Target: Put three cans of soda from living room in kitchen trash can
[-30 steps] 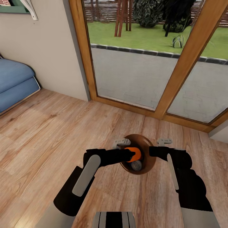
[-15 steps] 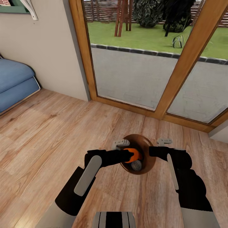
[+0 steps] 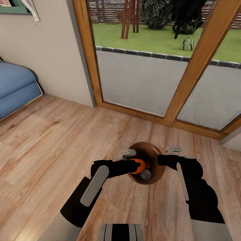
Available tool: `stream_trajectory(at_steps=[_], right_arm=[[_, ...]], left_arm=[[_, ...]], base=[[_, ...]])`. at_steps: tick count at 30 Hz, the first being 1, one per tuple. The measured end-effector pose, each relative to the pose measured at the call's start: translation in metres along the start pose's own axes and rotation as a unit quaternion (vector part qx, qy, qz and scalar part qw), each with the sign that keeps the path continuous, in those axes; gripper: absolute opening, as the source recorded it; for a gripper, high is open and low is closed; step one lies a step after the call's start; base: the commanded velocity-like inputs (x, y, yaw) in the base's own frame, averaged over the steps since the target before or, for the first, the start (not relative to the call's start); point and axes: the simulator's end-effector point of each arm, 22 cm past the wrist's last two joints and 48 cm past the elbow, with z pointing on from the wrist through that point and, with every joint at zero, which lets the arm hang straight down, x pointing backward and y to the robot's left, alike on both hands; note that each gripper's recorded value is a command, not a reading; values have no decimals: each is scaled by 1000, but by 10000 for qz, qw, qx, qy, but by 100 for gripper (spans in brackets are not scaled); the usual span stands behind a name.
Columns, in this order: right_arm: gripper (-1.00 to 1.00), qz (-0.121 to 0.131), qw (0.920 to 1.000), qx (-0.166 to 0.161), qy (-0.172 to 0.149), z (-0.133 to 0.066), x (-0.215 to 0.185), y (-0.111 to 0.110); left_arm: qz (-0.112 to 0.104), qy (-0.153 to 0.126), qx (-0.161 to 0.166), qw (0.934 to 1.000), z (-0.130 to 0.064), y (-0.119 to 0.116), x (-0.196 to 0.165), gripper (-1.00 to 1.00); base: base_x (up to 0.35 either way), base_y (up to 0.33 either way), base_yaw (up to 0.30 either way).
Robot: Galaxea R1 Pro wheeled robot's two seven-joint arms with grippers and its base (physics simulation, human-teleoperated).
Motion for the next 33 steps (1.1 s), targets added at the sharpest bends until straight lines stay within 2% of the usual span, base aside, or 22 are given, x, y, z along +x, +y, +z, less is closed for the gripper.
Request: stream_trajectory(at_steps=[9,10,33], right_arm=[[-100,-16,10000,17,4,0,0,0],[-100,-18,10000,18,3,0,0,0],[-100,-4,10000,-22,2,0,0,2]], left_arm=[[-79,-98,-2,9999,2,1,-3,-100],[-81,-99,-1,9999,2,1,-3,100],[-7,-102,-22,9999,0,1,-4,100]], base=[[0,0,0],[0,0,0],[0,0,0]])
